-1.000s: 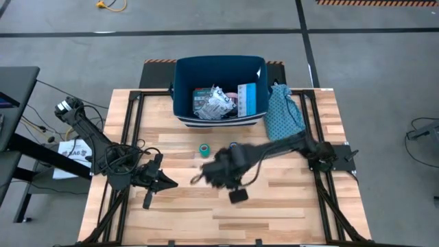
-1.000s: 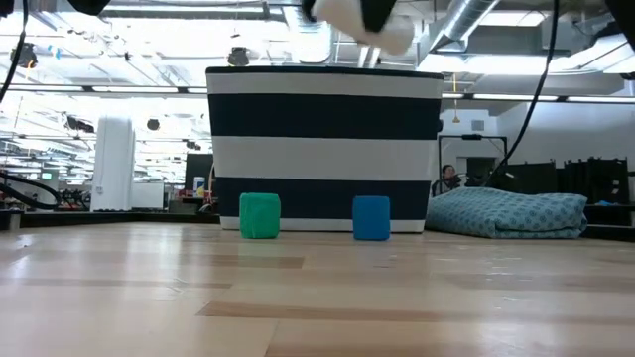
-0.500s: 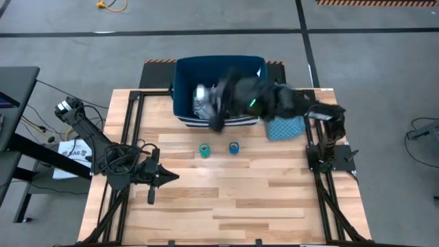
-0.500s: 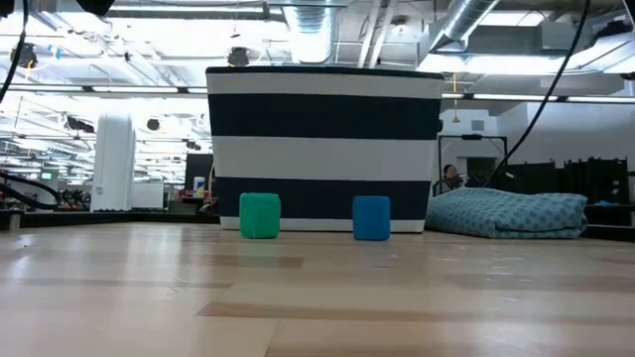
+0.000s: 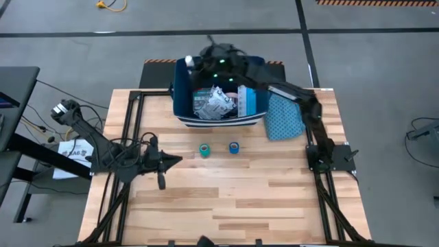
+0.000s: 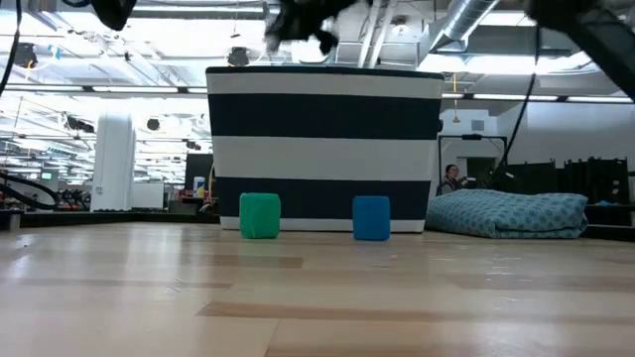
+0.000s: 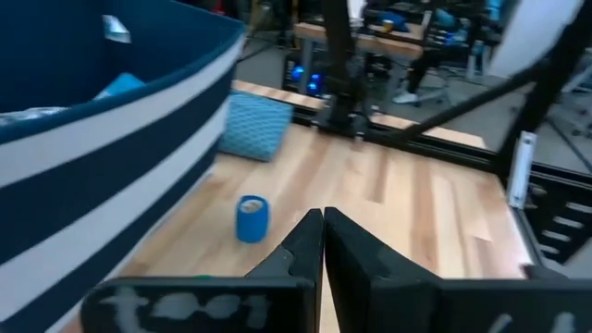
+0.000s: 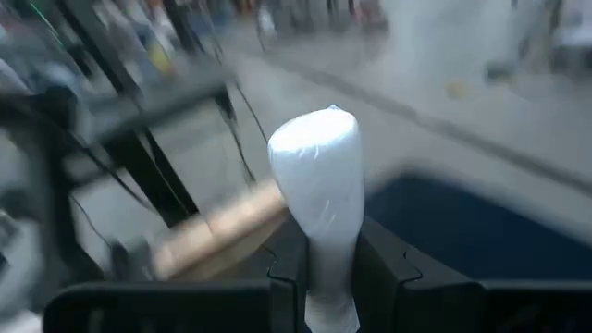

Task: Pick & place medical supplies in basket/bin
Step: Put the gauze bandage into the bin

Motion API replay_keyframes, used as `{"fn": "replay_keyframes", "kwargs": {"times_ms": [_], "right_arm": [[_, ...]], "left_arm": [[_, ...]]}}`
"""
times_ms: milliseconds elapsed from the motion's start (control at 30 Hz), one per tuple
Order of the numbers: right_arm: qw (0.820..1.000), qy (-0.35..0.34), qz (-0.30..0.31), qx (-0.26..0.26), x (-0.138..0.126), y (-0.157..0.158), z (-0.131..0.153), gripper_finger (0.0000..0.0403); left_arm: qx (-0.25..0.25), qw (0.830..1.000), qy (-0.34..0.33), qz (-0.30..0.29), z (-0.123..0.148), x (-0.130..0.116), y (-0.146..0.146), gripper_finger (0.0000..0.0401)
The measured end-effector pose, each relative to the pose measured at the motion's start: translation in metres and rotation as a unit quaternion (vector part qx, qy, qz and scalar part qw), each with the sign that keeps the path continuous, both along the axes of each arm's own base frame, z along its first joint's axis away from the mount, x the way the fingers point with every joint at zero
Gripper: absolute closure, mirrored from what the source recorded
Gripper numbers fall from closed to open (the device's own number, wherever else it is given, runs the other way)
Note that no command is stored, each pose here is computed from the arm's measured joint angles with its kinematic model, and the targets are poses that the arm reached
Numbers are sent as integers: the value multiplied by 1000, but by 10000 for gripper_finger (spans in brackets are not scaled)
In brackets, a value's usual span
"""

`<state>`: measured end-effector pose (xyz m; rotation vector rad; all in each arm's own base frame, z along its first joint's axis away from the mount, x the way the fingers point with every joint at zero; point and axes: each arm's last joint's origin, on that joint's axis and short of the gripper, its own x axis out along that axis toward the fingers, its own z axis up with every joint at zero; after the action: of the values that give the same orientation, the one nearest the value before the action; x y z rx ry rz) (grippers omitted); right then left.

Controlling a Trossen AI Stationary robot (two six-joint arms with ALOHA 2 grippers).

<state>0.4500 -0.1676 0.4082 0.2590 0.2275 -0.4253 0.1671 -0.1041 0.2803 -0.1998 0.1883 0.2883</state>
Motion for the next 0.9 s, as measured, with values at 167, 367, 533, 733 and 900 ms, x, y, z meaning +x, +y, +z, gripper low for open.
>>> {"fn": "replay_keyframes", "kwargs": {"times_ms": [167, 367, 533, 733, 900], "right_arm": [[995, 94, 3, 28, 20, -15, -55, 351], [988, 146, 19, 39, 29, -14, -82, 350], [989, 143, 21, 22, 30, -12, -81, 335], [988, 149, 19, 26, 27, -14, -79, 276], [985, 166, 19, 36, 25, -13, -82, 205]], "left_arm": [[-6, 1000, 11, 28, 0, -3, 13, 401], [-4, 998, 17, 57, 1, -6, 24, 401], [2, 998, 22, 65, 1, -6, 30, 401], [8, 997, 28, 72, 0, -5, 33, 401], [14, 997, 31, 70, 0, -5, 33, 401]]}}
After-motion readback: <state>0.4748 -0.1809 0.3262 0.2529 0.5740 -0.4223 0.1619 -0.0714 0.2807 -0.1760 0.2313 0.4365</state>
